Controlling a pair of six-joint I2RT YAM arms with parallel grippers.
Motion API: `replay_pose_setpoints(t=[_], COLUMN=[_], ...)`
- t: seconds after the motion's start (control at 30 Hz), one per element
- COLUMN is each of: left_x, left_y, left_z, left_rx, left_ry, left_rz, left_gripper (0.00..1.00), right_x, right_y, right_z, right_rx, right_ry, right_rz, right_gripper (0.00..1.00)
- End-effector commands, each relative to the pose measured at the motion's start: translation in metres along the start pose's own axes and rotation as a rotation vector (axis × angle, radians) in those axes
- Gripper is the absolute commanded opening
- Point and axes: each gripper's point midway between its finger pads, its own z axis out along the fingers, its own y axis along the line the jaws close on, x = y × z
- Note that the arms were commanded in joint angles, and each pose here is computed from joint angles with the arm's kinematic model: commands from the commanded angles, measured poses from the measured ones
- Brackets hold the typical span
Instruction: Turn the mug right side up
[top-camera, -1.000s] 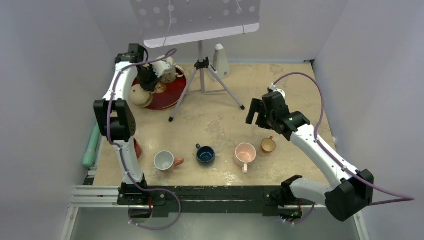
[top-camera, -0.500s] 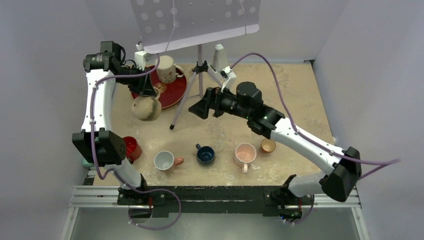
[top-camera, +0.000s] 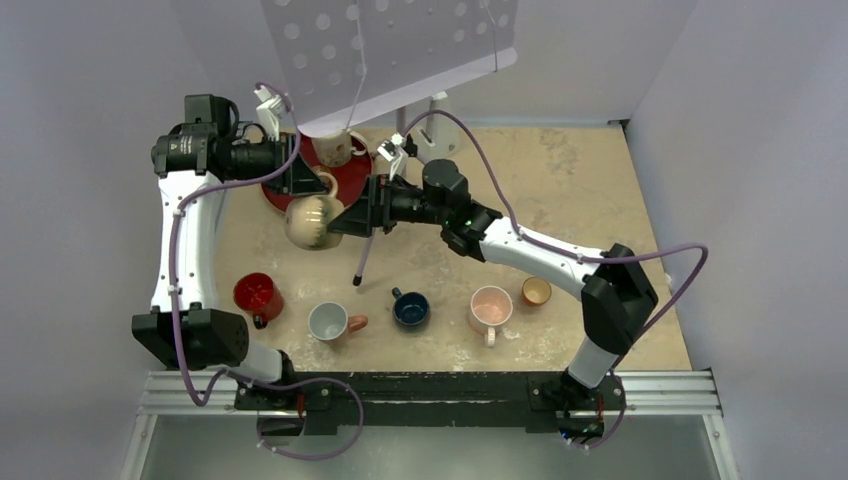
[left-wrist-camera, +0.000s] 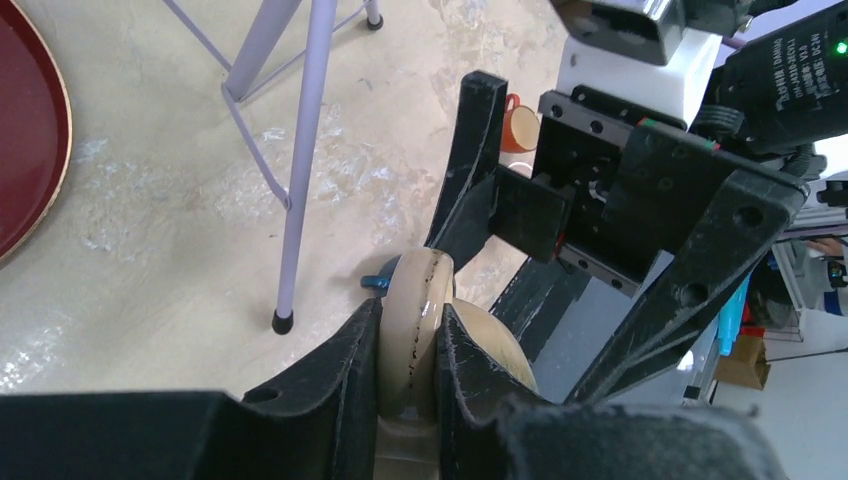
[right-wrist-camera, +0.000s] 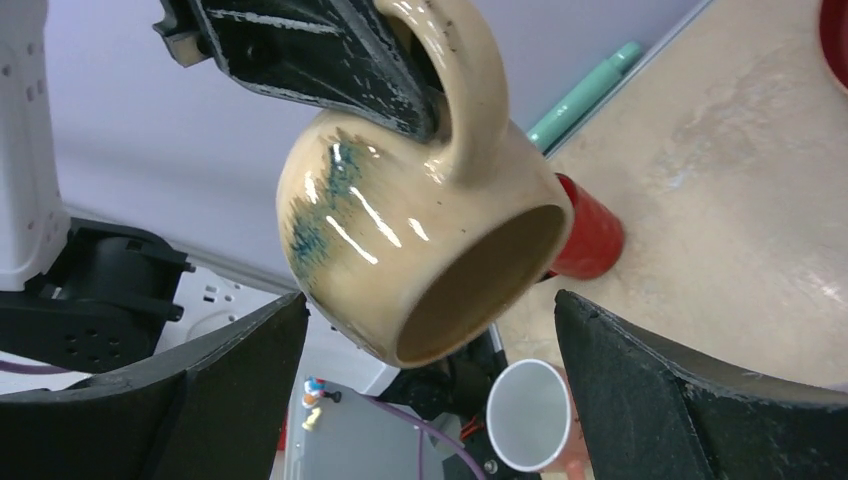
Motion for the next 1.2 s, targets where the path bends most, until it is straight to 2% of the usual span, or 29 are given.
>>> replay_pose_setpoints(t=[0.0, 0.13, 0.2, 0.33, 0.43, 0.5, 0.53, 0.6, 0.63, 0.7, 0.83, 1.0, 1.17], left_x=[-0.029, -0.029, -0.033, -0.036, -0.030, -0.024, -0.022, -0.017, -0.015, -0.013, -0.010, -0.005, 0.006], left_y=[-0.037, -0.029, -0.025, -0.023, -0.015, -0.007, -0.003, 0.009, 0.014, 0.023, 0.037, 0.075, 0.120], left_z=[-0.011, -0.005, -0.004, -0.002, 0.000, 0.002, 0.001, 0.000, -0.002, -0.006, -0.012, -0.016, -0.019], left_rx=[0.117, 0.109, 0.099, 0.096, 0.073, 0.045, 0.023, -0.044, -0.071, -0.120, -0.210, -0.368, -0.516], left_ry=[-0.136, -0.145, -0.166, -0.190, -0.175, -0.157, -0.145, -0.121, -0.112, -0.103, -0.079, -0.024, 0.074], left_rz=[0.137, 0.118, 0.126, 0.106, 0.104, 0.116, 0.120, 0.120, 0.119, 0.125, 0.167, 0.167, 0.162], left_gripper=[0.00, 0.00, 0.00, 0.00, 0.00, 0.02, 0.15, 0.52, 0.62, 0.74, 0.83, 0.85, 0.87], right_x=[-0.017, -0.005, 0.002, 0.007, 0.002, 0.001, 0.001, 0.000, -0.001, -0.003, -0.013, -0.004, 0.001], right_y=[0.056, 0.069, 0.069, 0.071, 0.068, 0.060, 0.054, 0.043, 0.037, 0.028, 0.016, -0.026, -0.086], right_z=[0.003, 0.016, 0.020, 0.016, 0.015, 0.016, 0.016, 0.015, 0.013, 0.007, -0.017, -0.061, -0.149], right_rx=[-0.211, -0.301, -0.335, -0.372, -0.336, -0.285, -0.247, -0.159, -0.109, -0.019, 0.166, 0.487, 0.892], right_ry=[0.003, 0.054, 0.078, 0.078, 0.056, 0.049, 0.049, 0.050, 0.049, 0.046, 0.020, 0.072, 0.091], right_rz=[-0.052, -0.056, -0.035, -0.023, -0.030, -0.029, -0.029, -0.043, -0.057, -0.080, -0.120, -0.105, -0.048], right_gripper=[0.97, 0.85, 0.72, 0.35, 0.00, 0.00, 0.00, 0.00, 0.00, 0.00, 0.00, 0.00, 0.00])
